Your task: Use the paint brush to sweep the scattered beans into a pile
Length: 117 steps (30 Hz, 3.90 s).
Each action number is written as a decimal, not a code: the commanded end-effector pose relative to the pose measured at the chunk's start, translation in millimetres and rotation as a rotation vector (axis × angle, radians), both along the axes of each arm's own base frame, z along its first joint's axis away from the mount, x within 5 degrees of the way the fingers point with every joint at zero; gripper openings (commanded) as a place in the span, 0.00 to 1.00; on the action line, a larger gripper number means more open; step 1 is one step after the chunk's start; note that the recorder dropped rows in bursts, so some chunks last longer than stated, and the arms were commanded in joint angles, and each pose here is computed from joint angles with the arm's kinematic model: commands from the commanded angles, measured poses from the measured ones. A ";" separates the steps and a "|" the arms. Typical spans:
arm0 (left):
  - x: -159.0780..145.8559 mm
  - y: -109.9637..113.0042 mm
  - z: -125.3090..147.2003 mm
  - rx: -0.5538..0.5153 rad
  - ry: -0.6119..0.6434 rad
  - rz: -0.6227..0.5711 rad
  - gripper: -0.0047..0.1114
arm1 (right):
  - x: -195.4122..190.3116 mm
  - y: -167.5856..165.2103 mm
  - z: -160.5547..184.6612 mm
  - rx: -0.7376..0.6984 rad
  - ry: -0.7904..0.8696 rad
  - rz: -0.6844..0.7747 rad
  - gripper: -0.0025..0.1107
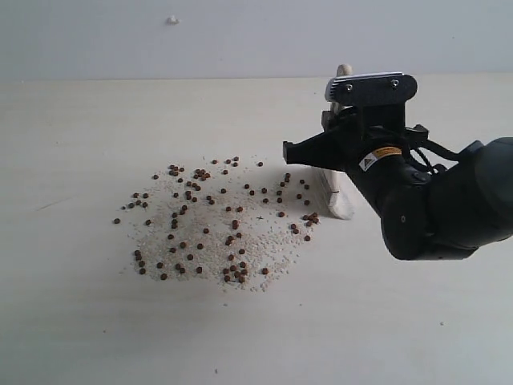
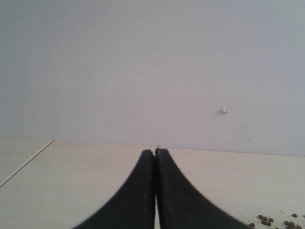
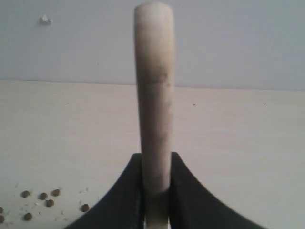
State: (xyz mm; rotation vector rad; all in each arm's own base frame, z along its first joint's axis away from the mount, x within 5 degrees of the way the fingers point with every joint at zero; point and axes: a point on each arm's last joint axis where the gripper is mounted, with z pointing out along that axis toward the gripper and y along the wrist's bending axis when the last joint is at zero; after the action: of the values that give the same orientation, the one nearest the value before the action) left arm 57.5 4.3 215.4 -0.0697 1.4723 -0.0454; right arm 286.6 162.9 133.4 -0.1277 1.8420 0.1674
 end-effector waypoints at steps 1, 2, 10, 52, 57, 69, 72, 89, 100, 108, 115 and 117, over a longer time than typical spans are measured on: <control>-0.4 -0.7 -0.7 -0.005 -0.002 -0.009 0.04 | 3.1 13.3 -0.1 0.080 0.073 0.045 0.02; -0.4 -0.7 -0.7 -0.005 -0.002 -0.009 0.04 | 4.4 15.5 -0.1 0.081 0.085 0.048 0.02; -0.4 -0.7 -0.7 -0.005 -0.002 -0.009 0.04 | 1.4 68.7 21.7 0.111 0.067 0.159 0.02; -0.4 -0.7 -0.7 -0.001 -0.002 -0.008 0.04 | 101.0 80.7 -1.4 -0.422 -0.229 0.882 0.02; -0.4 -0.7 -0.7 -0.001 -0.002 -0.008 0.04 | 89.0 84.3 -5.5 -0.368 -0.109 1.007 0.02; -0.4 -0.7 -0.7 -0.001 -0.002 -0.008 0.04 | 51.9 84.1 22.2 -0.283 0.141 1.308 0.02; -0.4 -0.7 -0.7 -0.001 -0.002 -0.008 0.04 | 49.3 82.6 37.5 -0.280 0.137 1.301 0.02; -0.4 -0.7 -0.7 -0.001 -0.002 -0.008 0.04 | 60.9 83.5 81.1 -0.491 -0.333 1.213 0.02; -0.4 -0.7 -0.7 -0.001 -0.002 -0.008 0.04 | 78.0 99.0 17.6 -0.506 -0.598 1.232 0.02; -0.4 -0.7 -0.7 -0.001 -0.002 -0.008 0.04 | 110.6 121.1 -3.6 -0.386 -0.473 1.301 0.02; -0.4 -0.7 -0.7 0.001 -0.002 -0.008 0.04 | 89.8 118.4 5.4 -0.272 -0.072 1.558 0.02; -0.4 -0.7 -0.7 0.001 -0.002 -0.008 0.04 | 82.5 118.0 16.2 -0.189 -0.062 1.618 0.02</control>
State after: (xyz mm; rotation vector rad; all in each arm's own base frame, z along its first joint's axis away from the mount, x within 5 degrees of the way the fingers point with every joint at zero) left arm 57.5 4.3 215.4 -0.0697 1.4723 -0.0454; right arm 378.5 283.1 143.4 -1.6799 1.2514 0.9358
